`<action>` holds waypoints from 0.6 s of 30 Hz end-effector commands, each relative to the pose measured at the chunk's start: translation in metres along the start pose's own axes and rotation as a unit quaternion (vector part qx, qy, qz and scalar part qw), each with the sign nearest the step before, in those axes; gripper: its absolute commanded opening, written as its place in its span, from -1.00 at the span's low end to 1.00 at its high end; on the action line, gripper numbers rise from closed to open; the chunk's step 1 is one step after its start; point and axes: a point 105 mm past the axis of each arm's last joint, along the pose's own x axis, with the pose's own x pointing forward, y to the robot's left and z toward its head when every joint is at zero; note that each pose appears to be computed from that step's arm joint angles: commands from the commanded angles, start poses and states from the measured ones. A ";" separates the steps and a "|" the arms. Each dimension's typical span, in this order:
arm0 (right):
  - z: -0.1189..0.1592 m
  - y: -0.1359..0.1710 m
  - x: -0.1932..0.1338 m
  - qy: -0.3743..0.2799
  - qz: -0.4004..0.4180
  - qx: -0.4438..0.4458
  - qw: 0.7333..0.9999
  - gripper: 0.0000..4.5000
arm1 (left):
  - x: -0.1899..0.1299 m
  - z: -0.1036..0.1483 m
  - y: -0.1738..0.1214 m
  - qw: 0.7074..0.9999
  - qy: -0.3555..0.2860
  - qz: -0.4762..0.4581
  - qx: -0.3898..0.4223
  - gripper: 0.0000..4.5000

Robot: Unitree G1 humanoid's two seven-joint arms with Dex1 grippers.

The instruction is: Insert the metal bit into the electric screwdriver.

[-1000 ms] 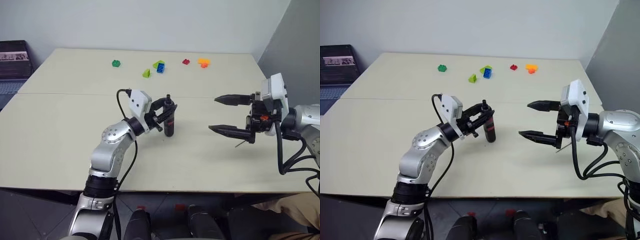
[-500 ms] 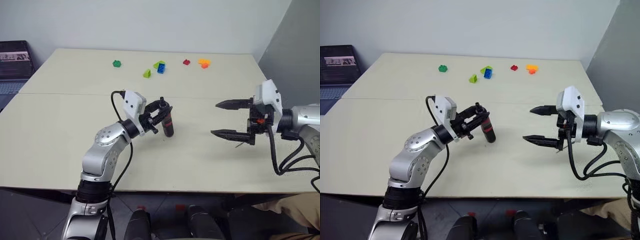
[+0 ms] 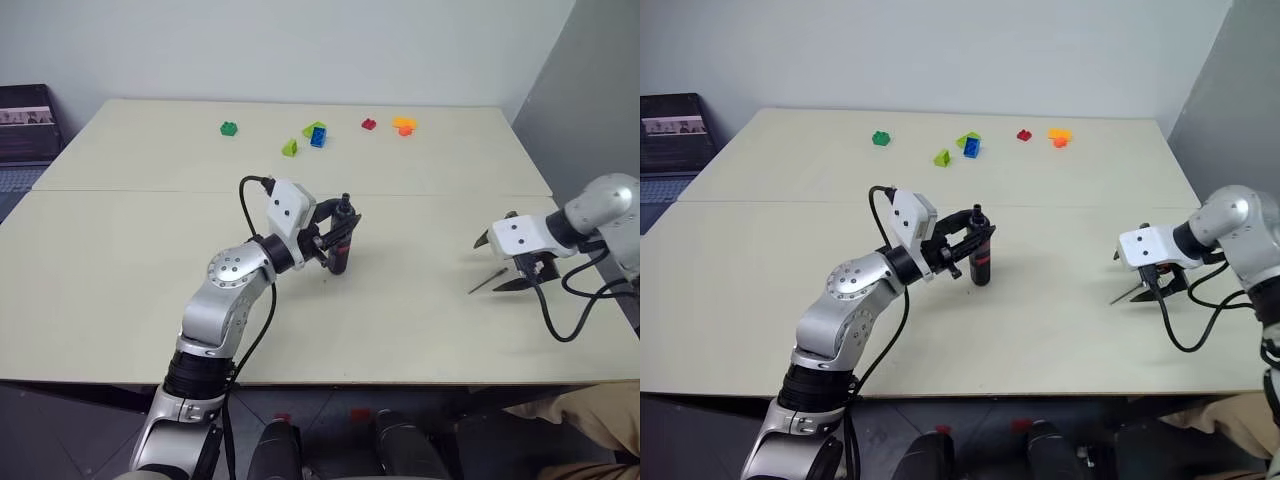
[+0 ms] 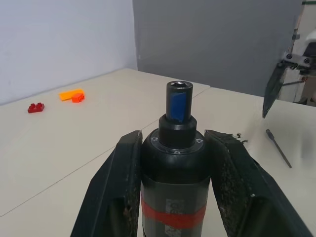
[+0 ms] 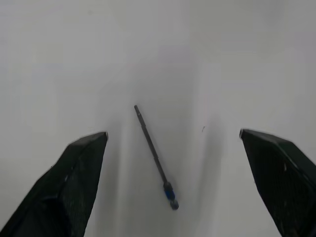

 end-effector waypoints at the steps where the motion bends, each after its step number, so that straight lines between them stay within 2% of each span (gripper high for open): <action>1: -0.015 -0.002 0.001 0.048 0.032 -0.035 0.998 1.00 | 0.000 0.002 -0.006 1.000 -0.003 -0.006 -0.001 -0.28; 12: -0.032 -0.005 0.021 0.102 0.055 -0.079 0.990 1.00 | -0.004 0.003 -0.002 1.000 -0.001 0.008 -0.004 -0.28; 15: -0.034 -0.006 0.026 0.107 0.052 -0.087 0.989 0.79 | -0.005 0.003 -0.001 1.000 -0.001 0.010 -0.005 -0.28; 18: -0.033 -0.006 0.030 0.106 0.052 -0.087 0.989 0.44 | -0.005 0.004 -0.001 1.000 -0.002 0.014 -0.005 -0.28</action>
